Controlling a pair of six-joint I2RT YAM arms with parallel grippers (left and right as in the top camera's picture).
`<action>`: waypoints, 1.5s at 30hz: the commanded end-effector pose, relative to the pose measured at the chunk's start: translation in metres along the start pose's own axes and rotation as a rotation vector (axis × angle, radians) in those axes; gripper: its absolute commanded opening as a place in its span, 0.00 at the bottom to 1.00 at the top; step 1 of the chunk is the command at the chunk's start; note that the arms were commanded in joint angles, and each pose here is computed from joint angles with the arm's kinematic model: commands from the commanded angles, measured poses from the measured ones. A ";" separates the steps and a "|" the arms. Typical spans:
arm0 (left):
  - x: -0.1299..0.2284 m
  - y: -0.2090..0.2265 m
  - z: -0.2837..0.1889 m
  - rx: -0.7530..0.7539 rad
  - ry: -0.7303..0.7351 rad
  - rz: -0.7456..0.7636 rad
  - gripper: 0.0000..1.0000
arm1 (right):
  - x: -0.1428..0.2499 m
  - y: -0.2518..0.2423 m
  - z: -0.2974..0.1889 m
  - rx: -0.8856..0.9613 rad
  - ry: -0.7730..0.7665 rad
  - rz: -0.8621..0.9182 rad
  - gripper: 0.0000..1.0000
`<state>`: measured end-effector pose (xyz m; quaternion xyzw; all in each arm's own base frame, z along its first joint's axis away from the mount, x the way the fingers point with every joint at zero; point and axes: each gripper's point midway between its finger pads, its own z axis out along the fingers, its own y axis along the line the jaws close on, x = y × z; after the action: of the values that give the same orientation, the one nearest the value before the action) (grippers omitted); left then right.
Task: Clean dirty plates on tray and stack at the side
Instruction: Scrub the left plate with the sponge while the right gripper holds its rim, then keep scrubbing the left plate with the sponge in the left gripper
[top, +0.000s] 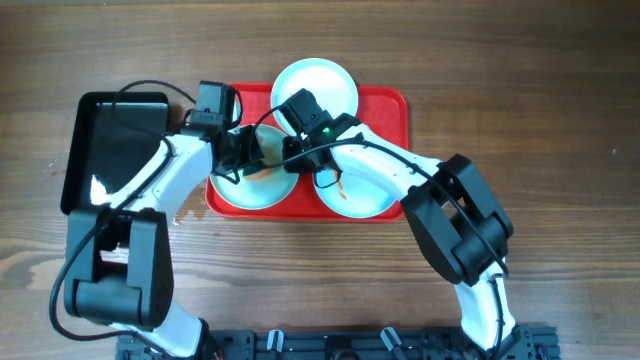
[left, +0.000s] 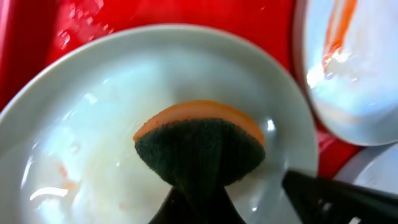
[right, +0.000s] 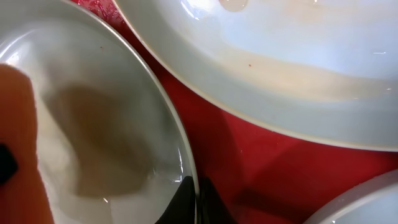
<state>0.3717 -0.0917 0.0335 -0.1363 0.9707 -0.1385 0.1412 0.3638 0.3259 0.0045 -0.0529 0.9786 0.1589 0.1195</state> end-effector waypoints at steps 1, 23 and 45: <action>0.011 -0.007 0.019 0.054 0.063 -0.024 0.04 | 0.005 -0.008 0.006 0.039 0.013 0.001 0.04; 0.025 0.048 0.054 -0.309 0.050 0.029 0.04 | 0.006 -0.009 0.006 0.040 0.016 0.001 0.04; 0.028 0.011 -0.003 -0.111 0.072 -0.072 0.04 | 0.005 -0.009 0.006 0.040 0.014 0.003 0.04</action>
<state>0.3427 -0.0677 0.0235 -0.1793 0.9776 -0.0339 0.1052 0.3615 0.3270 0.0042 -0.0552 0.9789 0.1580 0.1172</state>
